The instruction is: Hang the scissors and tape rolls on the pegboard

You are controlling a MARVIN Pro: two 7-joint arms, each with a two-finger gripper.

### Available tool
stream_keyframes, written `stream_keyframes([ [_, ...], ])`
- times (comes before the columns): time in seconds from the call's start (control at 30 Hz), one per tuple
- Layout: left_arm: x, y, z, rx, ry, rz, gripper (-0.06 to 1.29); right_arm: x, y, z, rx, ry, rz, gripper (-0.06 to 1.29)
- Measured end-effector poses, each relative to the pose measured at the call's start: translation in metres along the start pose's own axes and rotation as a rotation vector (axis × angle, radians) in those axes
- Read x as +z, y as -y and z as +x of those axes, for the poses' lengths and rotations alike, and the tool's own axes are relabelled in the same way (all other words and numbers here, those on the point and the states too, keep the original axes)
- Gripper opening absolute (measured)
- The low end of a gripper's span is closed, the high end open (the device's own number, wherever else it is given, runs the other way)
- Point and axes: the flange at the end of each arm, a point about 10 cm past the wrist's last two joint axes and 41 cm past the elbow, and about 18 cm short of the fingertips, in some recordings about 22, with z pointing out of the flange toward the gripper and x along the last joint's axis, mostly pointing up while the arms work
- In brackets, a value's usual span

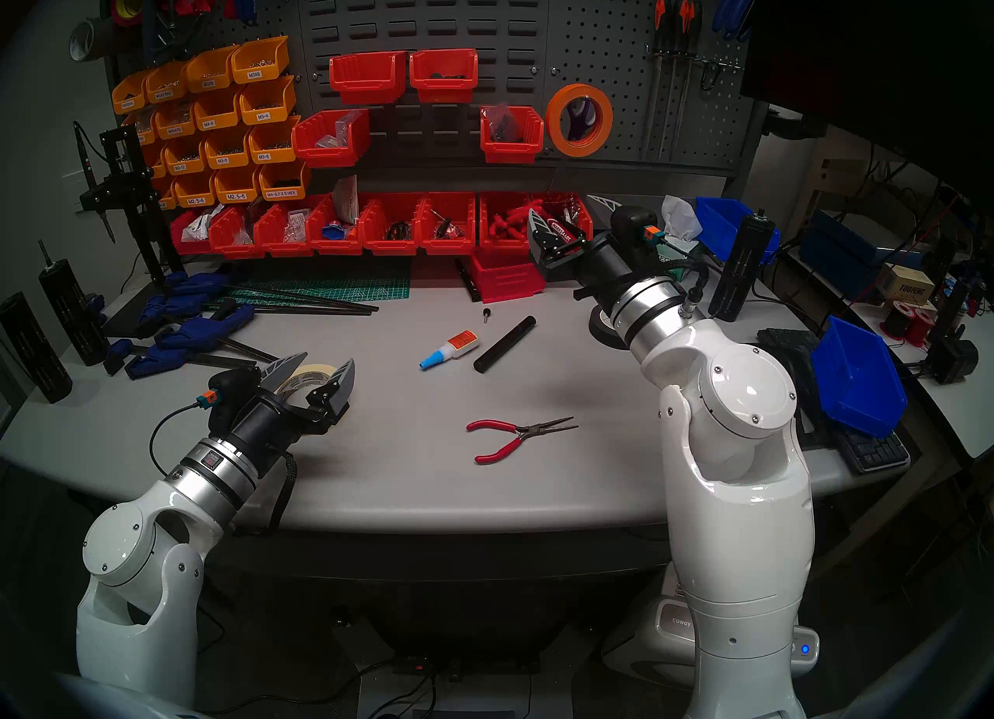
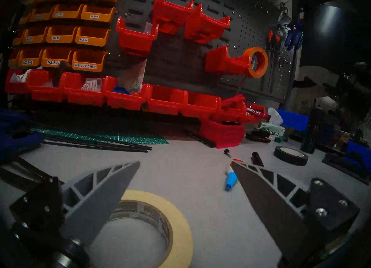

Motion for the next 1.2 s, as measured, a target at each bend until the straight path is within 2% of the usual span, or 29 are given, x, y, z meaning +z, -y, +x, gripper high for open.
stream_keyframes([
  [0.4,-0.009,0.012,0.006,0.143,0.093,-0.058,1.24,0.000,0.000,0.000,0.001,-0.001,0.002,1.22],
  [0.83,-0.012,0.023,0.015,0.145,0.256,-0.117,1.24,0.000,0.000,0.000,0.003,-0.001,0.002,1.22],
  [1.2,-0.002,0.030,0.022,0.161,0.340,-0.167,1.24,0.000,0.000,0.000,0.003,-0.002,0.002,1.22],
])
